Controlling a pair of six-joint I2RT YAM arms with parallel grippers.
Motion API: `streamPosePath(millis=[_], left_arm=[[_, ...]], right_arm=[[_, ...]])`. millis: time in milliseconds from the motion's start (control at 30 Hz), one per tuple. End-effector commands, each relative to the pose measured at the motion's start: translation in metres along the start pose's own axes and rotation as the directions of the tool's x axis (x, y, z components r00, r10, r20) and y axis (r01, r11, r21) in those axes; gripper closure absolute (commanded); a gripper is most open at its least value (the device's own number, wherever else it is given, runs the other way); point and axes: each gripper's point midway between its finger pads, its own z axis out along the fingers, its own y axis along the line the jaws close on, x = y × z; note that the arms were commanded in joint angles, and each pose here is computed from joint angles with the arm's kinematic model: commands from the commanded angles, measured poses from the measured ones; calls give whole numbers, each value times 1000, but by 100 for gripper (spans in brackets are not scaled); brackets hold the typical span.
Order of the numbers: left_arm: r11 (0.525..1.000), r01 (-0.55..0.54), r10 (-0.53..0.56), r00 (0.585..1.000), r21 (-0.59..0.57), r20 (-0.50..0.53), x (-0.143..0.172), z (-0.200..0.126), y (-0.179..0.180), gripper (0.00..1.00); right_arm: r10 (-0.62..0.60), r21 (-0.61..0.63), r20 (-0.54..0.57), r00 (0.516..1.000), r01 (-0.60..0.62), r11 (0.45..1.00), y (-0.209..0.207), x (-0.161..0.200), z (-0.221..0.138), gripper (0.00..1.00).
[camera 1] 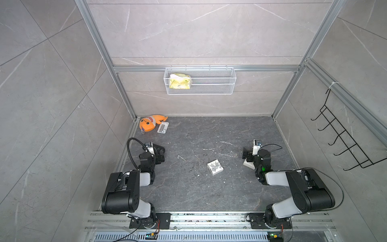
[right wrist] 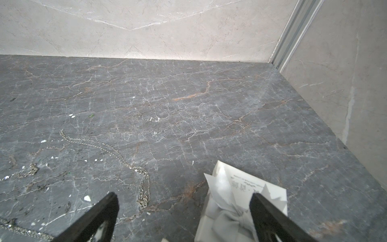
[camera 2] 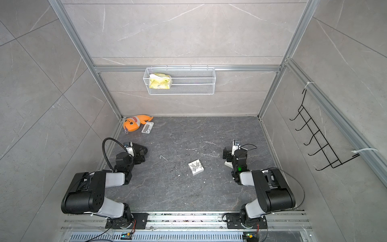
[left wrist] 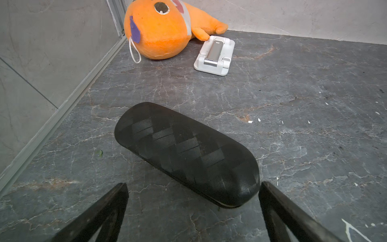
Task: Take the necklace out of the lift-off lid jewelry box
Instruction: Reset both arms
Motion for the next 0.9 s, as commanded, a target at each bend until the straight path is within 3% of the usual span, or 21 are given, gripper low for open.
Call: streamPosePath(millis=[0, 600, 767, 867], left_arm=[[1000, -20, 19, 999, 12, 42, -15, 3, -2, 0], [1000, -20, 20, 999, 13, 43, -15, 2, -2, 0], [995, -52, 47, 997, 90, 60, -15, 0, -15, 0], [996, -45, 42, 998, 71, 56, -15, 0, -11, 0]], right_arm=[[12, -3, 16, 1000, -12, 1000, 0, -3, -1, 1], [13, -1, 15, 1000, -12, 1000, -1, -3, -1, 1], [12, -3, 15, 1000, -12, 1000, 0, -3, -1, 1], [12, -2, 15, 1000, -12, 1000, -1, -3, -1, 1]])
